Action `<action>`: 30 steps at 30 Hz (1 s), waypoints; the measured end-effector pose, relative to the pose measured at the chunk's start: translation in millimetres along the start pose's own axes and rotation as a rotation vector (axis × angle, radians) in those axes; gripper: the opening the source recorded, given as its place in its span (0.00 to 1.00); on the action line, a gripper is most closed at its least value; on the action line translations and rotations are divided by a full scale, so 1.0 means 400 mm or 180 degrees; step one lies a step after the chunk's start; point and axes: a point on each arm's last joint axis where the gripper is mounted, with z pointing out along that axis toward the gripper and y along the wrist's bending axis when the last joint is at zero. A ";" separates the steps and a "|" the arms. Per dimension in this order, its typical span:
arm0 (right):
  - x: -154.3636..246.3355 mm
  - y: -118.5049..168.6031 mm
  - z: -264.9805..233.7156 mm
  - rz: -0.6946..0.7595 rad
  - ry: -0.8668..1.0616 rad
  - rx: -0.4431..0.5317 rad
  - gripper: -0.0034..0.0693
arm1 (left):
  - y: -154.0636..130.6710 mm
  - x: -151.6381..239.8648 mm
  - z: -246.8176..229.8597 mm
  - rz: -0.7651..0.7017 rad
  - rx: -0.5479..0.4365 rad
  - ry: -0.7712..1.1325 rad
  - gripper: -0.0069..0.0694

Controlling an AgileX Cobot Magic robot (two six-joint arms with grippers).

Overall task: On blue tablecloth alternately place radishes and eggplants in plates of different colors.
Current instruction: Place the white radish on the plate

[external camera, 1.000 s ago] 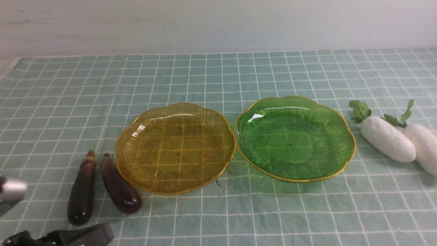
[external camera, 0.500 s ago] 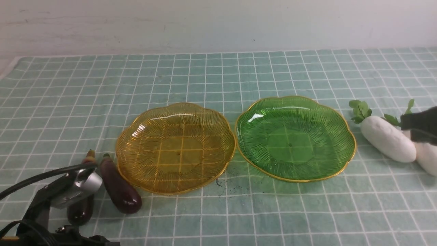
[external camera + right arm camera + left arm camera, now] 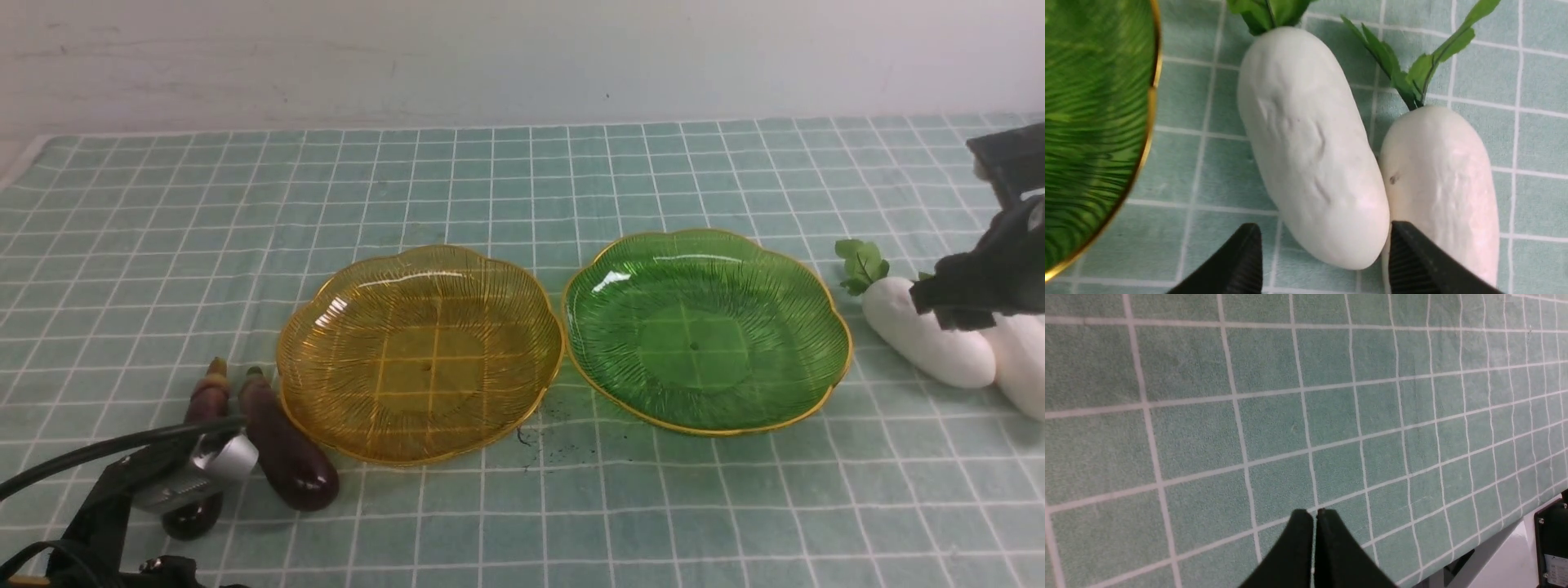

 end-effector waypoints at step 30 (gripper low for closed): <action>-0.006 0.012 0.143 -0.0225 -0.0091 0.0109 0.77 | -0.001 0.002 0.000 0.0010 0.0011 0.0029 0.08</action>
